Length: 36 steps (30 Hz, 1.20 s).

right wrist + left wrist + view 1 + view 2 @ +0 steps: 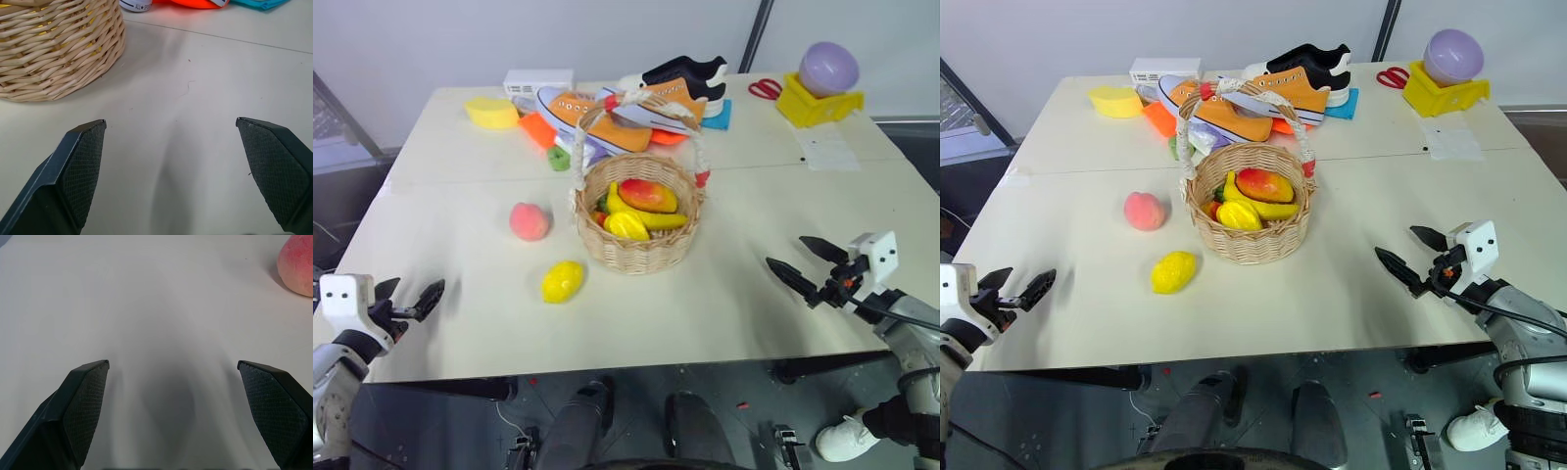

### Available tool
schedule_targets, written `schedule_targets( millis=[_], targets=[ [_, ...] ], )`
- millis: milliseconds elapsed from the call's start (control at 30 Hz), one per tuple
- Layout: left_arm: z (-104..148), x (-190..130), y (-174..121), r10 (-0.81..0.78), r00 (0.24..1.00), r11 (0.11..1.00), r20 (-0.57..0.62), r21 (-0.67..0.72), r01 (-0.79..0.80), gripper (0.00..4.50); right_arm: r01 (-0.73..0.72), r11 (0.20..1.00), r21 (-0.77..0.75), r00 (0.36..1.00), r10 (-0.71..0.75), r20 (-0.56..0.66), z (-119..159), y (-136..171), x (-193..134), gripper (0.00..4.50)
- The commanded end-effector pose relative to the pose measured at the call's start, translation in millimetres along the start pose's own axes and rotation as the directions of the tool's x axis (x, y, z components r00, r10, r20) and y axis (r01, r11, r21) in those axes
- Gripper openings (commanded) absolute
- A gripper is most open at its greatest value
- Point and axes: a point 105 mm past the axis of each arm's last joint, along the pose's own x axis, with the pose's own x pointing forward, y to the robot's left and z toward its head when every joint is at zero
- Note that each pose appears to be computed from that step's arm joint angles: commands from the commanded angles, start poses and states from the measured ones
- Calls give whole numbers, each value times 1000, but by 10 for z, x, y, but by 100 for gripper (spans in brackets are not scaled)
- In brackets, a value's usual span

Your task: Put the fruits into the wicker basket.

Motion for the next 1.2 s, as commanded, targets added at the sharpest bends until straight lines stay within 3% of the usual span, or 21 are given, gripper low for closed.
schedule_targets(
  millis=[33, 333, 500, 633, 867, 1200],
  targets=[
    [196, -26, 21, -4, 999, 998, 46, 62, 1, 450, -16, 999, -35, 999, 17, 45, 150, 39, 5, 443],
    [329, 107, -126, -69, 995, 996, 72, 56, 65, 450, -65, 995, -70, 995, 70, 69, 317, 168, 48, 443],
    [596, 301, -538, -246, 965, 969, 97, 54, 241, 450, -232, 970, -68, 969, 236, 69, 572, 510, 70, 443],
    [721, 556, -965, -363, 931, 924, 36, 139, 355, 450, -452, 889, -77, 889, 456, 51, 841, 995, 61, 443],
    [899, 977, -1296, -340, 940, 899, -29, 282, 334, 450, -601, 783, -163, 787, 615, 53, 1048, 1517, 178, 443],
    [933, 1144, -1278, -248, 960, 939, -131, 213, 272, 450, -641, 747, -178, 753, 657, 47, 1012, 1700, 208, 443]
  ],
)
